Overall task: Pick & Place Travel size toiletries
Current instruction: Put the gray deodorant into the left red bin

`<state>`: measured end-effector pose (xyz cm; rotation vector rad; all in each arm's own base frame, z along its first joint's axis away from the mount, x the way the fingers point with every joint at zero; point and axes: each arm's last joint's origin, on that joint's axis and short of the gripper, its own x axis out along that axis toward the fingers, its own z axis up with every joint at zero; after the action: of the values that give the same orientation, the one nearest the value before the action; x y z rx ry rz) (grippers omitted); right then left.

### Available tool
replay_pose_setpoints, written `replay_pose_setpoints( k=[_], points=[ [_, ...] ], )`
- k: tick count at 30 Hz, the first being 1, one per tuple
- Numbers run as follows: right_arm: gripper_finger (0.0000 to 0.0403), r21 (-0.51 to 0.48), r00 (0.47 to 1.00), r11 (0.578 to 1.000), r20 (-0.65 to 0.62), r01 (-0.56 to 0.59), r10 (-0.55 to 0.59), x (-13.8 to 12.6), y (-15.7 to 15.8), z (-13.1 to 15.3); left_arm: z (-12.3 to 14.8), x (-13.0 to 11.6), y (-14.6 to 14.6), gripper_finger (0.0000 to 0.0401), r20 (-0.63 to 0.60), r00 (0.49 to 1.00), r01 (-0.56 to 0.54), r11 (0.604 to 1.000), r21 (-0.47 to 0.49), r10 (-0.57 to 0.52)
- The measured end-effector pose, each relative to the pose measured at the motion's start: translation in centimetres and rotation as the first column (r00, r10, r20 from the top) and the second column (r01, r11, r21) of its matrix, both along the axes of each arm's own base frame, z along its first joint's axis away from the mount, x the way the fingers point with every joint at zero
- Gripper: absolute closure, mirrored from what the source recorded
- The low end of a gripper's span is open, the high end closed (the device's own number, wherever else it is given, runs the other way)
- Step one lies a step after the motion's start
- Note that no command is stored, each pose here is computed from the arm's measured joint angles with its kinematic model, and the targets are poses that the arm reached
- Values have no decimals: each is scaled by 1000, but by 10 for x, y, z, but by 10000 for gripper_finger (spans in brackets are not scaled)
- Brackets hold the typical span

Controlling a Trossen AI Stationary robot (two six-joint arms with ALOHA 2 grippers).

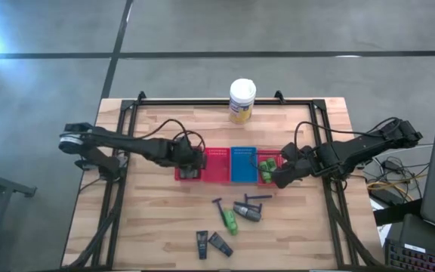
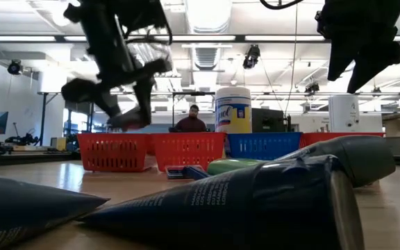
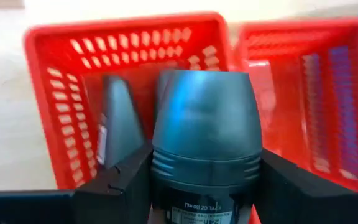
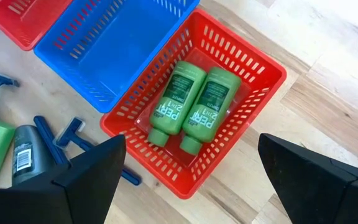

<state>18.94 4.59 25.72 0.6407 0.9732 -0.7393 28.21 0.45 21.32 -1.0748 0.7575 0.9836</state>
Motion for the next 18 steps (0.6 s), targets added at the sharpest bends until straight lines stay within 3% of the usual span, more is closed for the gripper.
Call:
replay_pose_setpoints(
  k=[8, 12, 14, 15, 16, 17, 18],
  points=[
    [39, 1, 1000, 1000, 0, 0, 0, 0, 0, 0, 3, 3, 4, 121, 62, 997, -56, 994, 98, 50],
    [39, 3, 1000, 1000, -1, -1, 1, 0, 0, 0, 3, 3, 4, 106, 45, 999, -16, 996, 93, 12],
    [39, 3, 1000, 1000, -2, -1, 1, 0, 0, 0, 10, 6, -2, 105, 50, 996, 63, 991, 122, -70],
    [39, 3, 1000, 1000, -3, -2, 2, 0, 0, 0, 18, 11, -7, 105, 72, 985, 145, 975, 166, -159],
    [39, 2, 1000, 1000, -4, -5, 5, 0, 0, 0, 27, 18, -15, 106, 85, 952, 268, 935, 234, -294],
    [39, 1, 1000, 1000, -7, -12, 12, 0, 0, 0, 39, 25, -28, 109, 96, 889, 402, 862, 308, -448],
    [39, 3, 1000, 1000, -11, -25, 25, 0, 0, 0, 50, 31, -42, 111, 90, 800, 519, 760, 391, -593]
  ],
)
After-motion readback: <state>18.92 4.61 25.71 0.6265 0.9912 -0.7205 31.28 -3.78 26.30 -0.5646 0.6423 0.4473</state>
